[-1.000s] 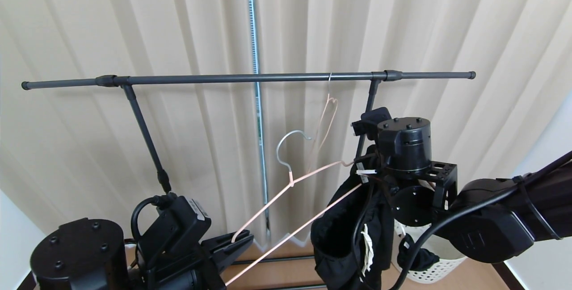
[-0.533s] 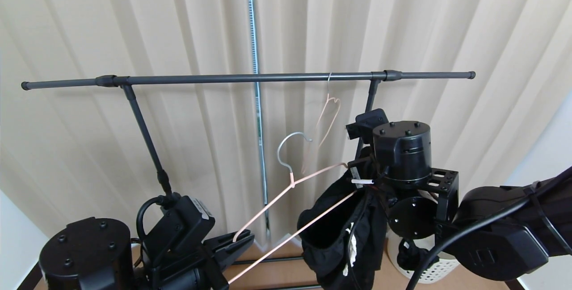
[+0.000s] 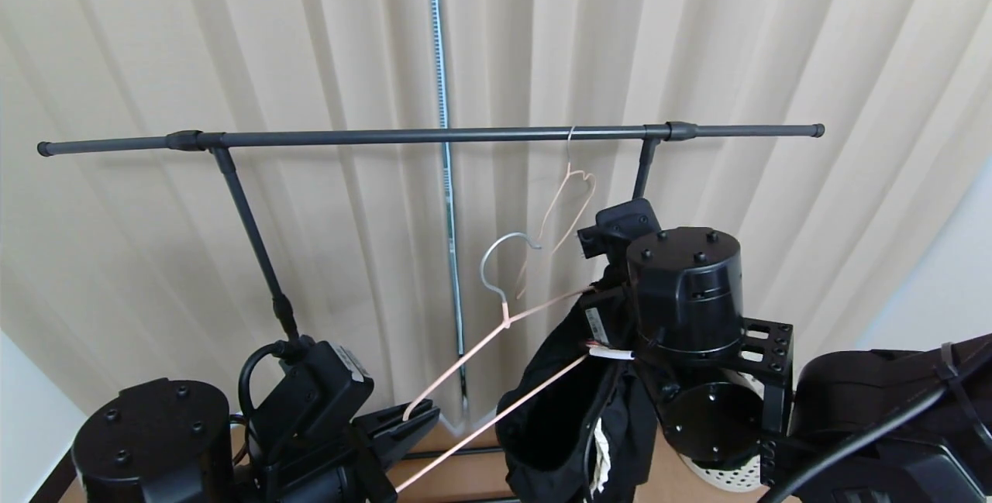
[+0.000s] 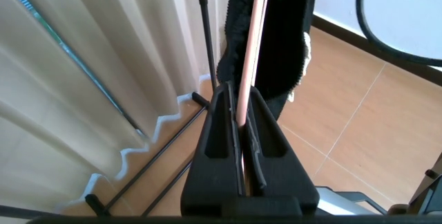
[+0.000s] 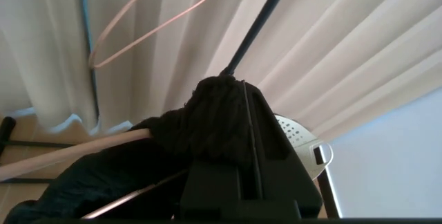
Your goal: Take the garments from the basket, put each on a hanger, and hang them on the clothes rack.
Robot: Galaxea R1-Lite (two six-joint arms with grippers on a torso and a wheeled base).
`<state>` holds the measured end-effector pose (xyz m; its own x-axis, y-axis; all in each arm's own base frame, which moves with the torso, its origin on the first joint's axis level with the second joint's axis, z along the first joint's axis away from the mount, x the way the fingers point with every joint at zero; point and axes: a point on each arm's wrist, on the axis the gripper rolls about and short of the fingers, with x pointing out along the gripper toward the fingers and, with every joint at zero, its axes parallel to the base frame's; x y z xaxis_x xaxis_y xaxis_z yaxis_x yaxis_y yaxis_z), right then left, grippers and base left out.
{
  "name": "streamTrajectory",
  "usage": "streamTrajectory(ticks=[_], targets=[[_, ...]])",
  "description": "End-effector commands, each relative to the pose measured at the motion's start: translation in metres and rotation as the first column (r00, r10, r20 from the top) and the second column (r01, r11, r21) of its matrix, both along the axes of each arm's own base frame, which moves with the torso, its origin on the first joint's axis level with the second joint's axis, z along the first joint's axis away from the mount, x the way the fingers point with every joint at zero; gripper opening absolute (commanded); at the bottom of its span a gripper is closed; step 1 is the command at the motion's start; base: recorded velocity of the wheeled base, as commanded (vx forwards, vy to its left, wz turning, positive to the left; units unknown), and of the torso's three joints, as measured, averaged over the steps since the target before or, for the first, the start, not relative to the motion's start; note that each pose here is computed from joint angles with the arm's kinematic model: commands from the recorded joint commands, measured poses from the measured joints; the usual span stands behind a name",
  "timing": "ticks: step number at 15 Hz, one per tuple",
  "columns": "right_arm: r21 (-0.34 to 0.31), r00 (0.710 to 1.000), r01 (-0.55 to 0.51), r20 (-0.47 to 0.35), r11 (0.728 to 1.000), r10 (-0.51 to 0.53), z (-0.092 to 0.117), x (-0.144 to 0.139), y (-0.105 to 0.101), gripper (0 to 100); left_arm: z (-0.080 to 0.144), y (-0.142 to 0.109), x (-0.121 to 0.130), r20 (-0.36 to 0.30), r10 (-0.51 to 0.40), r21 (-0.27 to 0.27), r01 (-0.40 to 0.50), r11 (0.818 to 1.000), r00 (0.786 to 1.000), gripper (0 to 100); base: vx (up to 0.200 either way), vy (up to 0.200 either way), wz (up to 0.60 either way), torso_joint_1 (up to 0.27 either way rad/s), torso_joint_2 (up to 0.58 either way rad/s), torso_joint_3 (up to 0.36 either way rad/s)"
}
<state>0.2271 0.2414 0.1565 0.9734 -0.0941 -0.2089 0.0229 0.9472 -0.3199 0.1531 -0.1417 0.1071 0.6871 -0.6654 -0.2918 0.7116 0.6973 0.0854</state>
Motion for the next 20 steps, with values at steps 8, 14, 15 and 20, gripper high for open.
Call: streamTrajectory(ticks=[8, 14, 15, 20], targets=[[0.053, 0.994, -0.103, 0.031, 0.993, 0.102, 0.016, -0.036, 0.012, 0, -0.001, 0.0, 0.0, -0.003, 0.003, 0.003, -0.003, 1.0, 1.0, 0, 0.0, 0.0, 0.0, 0.0, 0.0, 0.0], [0.109, 0.982, -0.186, 0.032, 0.976, 0.184, 0.017, -0.054, 0.026, 0, -0.002, 0.0, 0.001, -0.008, 0.003, 0.005, -0.003, 1.0, 1.0, 0, 0.0, 0.0, 0.0, 0.0, 0.0, 0.0], [0.111, 0.981, -0.193, 0.032, 0.975, 0.191, 0.017, -0.056, 0.027, 0, -0.002, 0.0, 0.001, -0.009, 0.003, 0.006, -0.003, 1.0, 1.0, 0, 0.0, 0.0, 0.0, 0.0, 0.0, 0.0], [0.16, 0.969, -0.249, 0.047, 0.955, 0.244, 0.023, -0.073, 0.035, 0, -0.002, 0.0, 0.002, -0.009, 0.009, 0.006, -0.009, 1.0, 1.0, 0, 0.0, 0.0, 0.0, 0.0, 0.0, 0.0]])
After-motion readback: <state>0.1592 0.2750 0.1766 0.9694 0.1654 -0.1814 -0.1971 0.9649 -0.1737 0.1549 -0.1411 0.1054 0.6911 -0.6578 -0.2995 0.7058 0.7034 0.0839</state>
